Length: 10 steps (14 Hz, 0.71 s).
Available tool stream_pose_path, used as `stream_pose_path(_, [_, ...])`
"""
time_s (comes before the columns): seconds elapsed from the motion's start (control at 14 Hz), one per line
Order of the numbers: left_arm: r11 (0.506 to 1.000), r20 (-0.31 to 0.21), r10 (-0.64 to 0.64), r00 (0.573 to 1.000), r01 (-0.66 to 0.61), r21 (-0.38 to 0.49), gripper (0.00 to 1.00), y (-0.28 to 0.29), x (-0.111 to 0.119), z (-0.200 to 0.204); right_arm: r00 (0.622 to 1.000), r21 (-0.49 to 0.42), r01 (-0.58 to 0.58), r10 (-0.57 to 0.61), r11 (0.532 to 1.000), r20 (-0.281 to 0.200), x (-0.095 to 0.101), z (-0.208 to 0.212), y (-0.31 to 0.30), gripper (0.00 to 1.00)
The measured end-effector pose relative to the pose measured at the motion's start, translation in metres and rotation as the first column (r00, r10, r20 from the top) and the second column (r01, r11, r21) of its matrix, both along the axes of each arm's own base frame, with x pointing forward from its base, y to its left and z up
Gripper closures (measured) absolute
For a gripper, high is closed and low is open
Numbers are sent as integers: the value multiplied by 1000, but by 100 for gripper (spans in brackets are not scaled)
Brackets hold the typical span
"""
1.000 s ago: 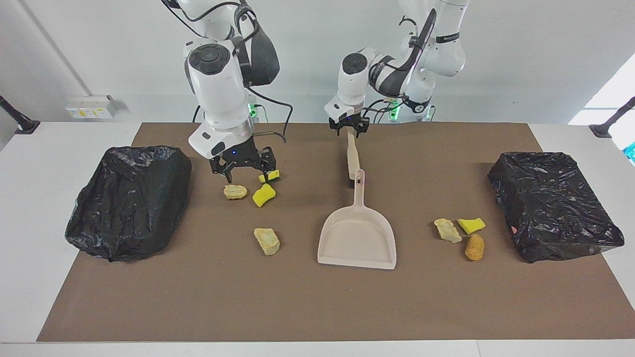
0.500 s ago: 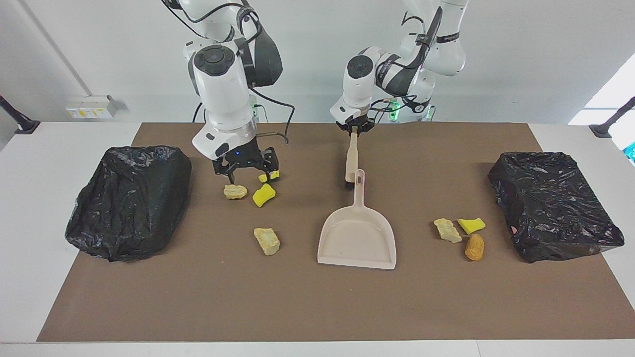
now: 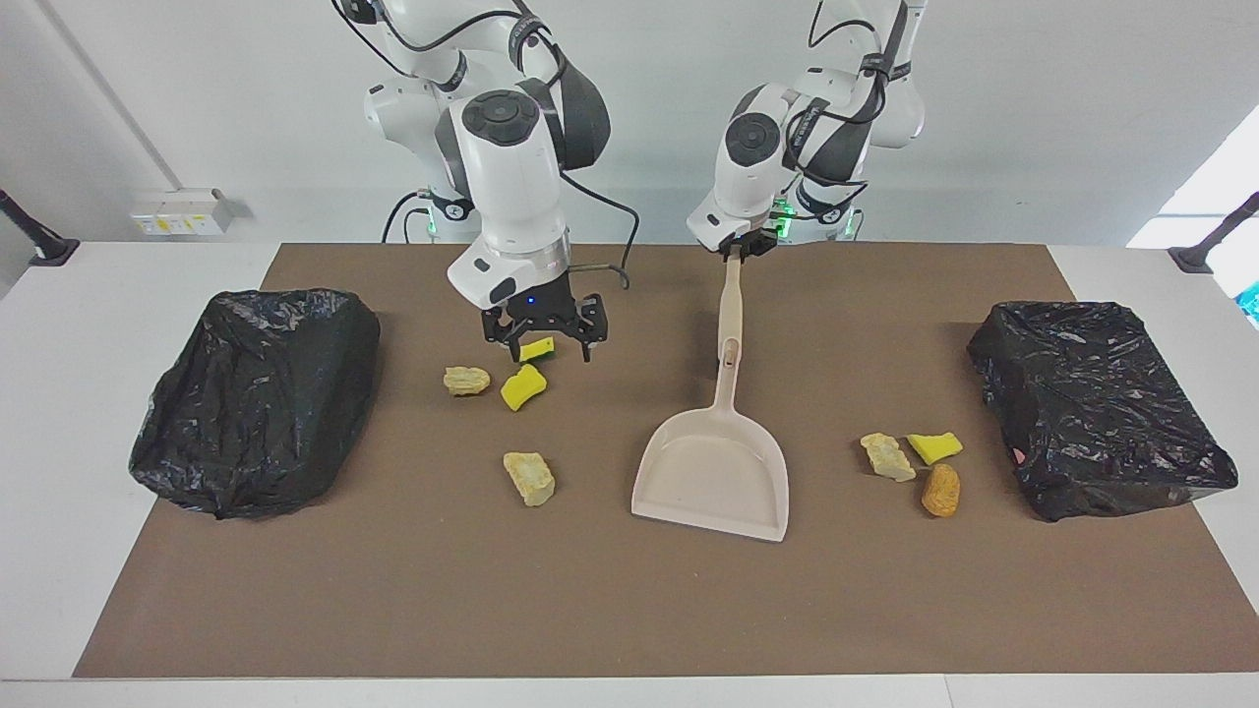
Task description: Sweep and dump trash in bin
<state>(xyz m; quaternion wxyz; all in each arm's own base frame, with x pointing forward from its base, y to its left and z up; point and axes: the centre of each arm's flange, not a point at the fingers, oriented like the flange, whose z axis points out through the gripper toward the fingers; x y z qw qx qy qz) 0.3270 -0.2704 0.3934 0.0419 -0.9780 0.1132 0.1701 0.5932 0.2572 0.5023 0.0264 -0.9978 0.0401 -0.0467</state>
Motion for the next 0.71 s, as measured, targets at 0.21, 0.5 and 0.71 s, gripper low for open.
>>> stream_pose_path(0.21, [999,-10,4,1000,-5,-32,73,55,13,42,999,21,50,-50,999,20,-1,-14,28,0])
stream_pose_path(0.5, [998,40,62,997,-62,-5,73,130,35,67,996,42,88,-89,995,27,-12,-33,71,0])
stream_pose_path(0.71, [992,73,117,990,-119,27,73,169,52,69,988,70,144,-147,987,37,-20,-42,98,0])
